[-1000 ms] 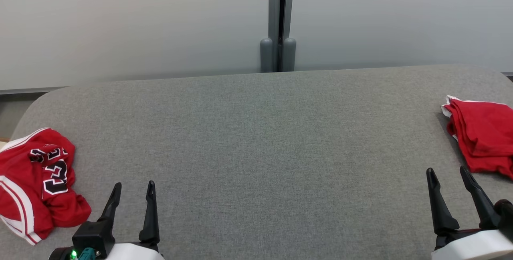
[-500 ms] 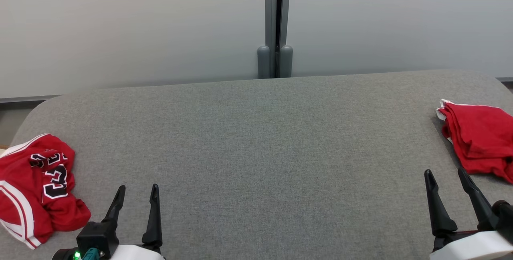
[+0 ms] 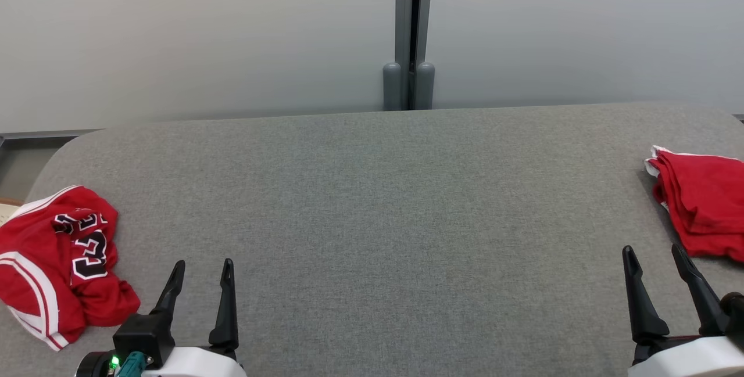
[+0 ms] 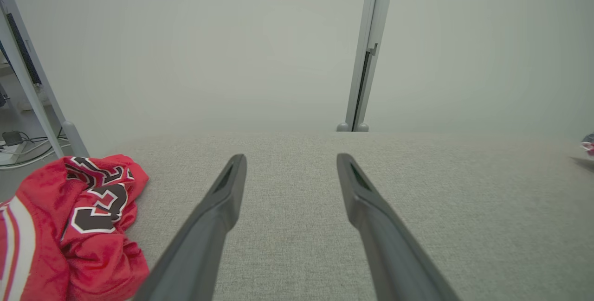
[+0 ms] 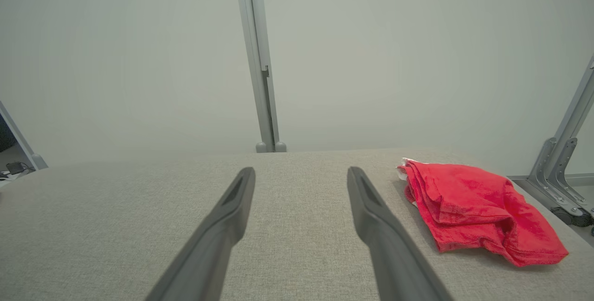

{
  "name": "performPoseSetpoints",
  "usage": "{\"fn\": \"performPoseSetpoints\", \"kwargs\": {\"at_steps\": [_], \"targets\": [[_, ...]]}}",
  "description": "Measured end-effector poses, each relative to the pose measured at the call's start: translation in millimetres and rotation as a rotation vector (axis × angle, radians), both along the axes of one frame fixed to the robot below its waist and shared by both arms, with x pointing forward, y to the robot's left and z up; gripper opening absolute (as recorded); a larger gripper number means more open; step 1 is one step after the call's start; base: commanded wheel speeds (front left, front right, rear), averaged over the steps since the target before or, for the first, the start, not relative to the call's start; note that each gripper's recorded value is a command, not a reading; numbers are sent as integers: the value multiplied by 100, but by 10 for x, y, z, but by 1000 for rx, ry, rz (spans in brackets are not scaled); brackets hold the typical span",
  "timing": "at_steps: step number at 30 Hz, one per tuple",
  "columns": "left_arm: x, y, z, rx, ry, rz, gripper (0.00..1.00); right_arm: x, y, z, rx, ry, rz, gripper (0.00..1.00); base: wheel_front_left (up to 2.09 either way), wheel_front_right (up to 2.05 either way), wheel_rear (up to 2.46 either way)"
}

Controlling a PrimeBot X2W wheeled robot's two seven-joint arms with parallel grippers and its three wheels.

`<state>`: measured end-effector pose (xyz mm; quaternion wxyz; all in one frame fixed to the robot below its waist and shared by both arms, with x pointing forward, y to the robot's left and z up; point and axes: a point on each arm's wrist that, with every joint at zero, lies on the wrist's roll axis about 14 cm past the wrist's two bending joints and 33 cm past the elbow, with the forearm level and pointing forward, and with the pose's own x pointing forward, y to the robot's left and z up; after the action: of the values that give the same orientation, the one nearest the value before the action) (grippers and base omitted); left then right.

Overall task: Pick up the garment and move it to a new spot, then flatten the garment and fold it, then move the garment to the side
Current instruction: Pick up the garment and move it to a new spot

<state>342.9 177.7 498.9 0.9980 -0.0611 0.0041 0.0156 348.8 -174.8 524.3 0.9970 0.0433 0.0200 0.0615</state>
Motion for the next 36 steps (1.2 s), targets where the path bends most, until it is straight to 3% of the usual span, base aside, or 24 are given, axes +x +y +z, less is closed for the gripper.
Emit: {"fn": "performPoseSetpoints", "kwargs": {"at_steps": [9,26,36], "targets": [[-26,202,150,-24,-55,65,100,122,260,46,-12,-7,75,100,0,0,0],[-571,1129,283,-13,-119,367,100,401,1438,190,-24,-28,425,100,0,0,0],[-781,1325,232,2,-104,442,100,414,1672,183,-37,-21,496,100,0,0,0]]}}
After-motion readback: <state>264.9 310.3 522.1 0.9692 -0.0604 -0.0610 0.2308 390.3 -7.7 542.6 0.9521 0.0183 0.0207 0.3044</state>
